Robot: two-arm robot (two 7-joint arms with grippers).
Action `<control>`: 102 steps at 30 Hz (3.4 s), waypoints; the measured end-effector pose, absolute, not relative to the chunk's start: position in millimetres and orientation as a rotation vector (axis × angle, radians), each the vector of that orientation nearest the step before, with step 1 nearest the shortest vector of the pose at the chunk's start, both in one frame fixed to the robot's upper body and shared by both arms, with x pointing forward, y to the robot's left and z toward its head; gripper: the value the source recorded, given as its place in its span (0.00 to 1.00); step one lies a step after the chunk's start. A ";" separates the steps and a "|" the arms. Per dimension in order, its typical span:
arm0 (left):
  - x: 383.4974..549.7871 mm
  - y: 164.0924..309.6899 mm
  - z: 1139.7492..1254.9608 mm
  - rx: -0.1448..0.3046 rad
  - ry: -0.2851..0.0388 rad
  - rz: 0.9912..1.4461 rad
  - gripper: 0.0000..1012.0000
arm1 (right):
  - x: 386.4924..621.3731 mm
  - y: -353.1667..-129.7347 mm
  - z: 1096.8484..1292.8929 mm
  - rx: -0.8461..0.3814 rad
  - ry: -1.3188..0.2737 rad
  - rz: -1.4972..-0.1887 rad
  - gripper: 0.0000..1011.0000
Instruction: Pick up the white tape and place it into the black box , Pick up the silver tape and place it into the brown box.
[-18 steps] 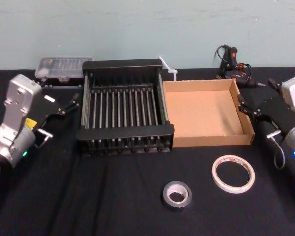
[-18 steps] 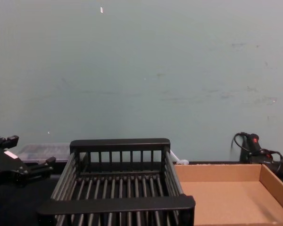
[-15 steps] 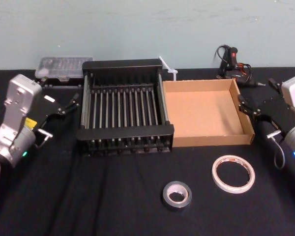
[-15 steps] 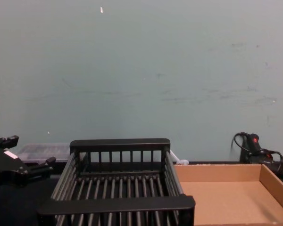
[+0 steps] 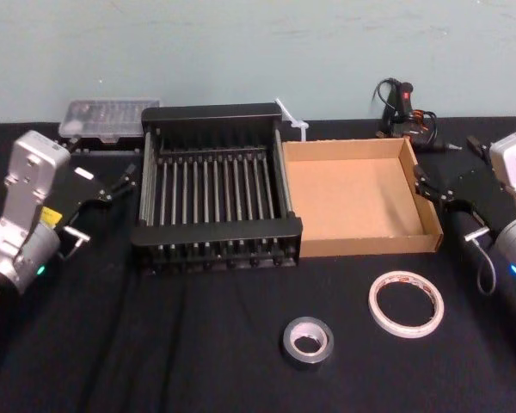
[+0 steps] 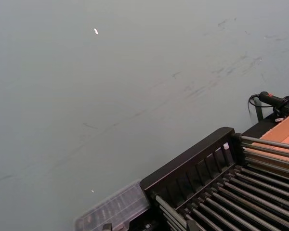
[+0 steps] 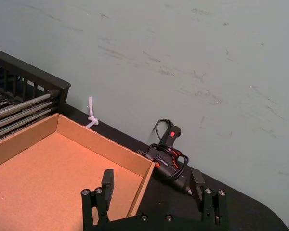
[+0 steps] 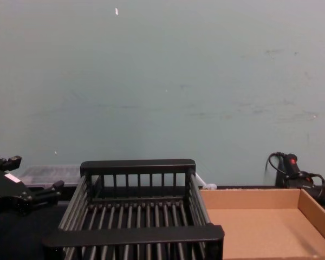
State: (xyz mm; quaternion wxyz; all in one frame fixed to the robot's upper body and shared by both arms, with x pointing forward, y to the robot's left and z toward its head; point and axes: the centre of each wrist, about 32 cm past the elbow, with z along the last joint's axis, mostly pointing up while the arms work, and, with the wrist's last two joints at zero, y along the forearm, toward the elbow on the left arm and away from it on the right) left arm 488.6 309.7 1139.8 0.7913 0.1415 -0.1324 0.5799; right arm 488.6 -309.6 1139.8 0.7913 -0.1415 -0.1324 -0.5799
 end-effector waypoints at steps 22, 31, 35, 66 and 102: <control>488.6 309.7 1139.8 0.305 -0.285 1.248 0.99 | 488.6 -309.6 1139.8 -0.305 -0.285 -1.248 0.99; 488.6 309.7 1139.8 0.304 -0.285 1.248 0.99 | 487.8 -309.7 1141.4 -0.298 -0.285 -1.245 0.99; 488.6 309.7 1139.8 0.305 -0.285 1.248 0.99 | 483.8 -310.5 1146.4 -0.281 -0.283 -1.238 0.99; 488.6 309.7 1139.8 0.304 -0.285 1.248 0.99 | 385.6 -318.6 1195.2 -0.315 -0.033 -1.107 0.99; 488.6 309.7 1139.8 0.304 -0.285 1.248 0.99 | 402.8 -310.7 1153.9 -0.495 0.217 -1.054 0.99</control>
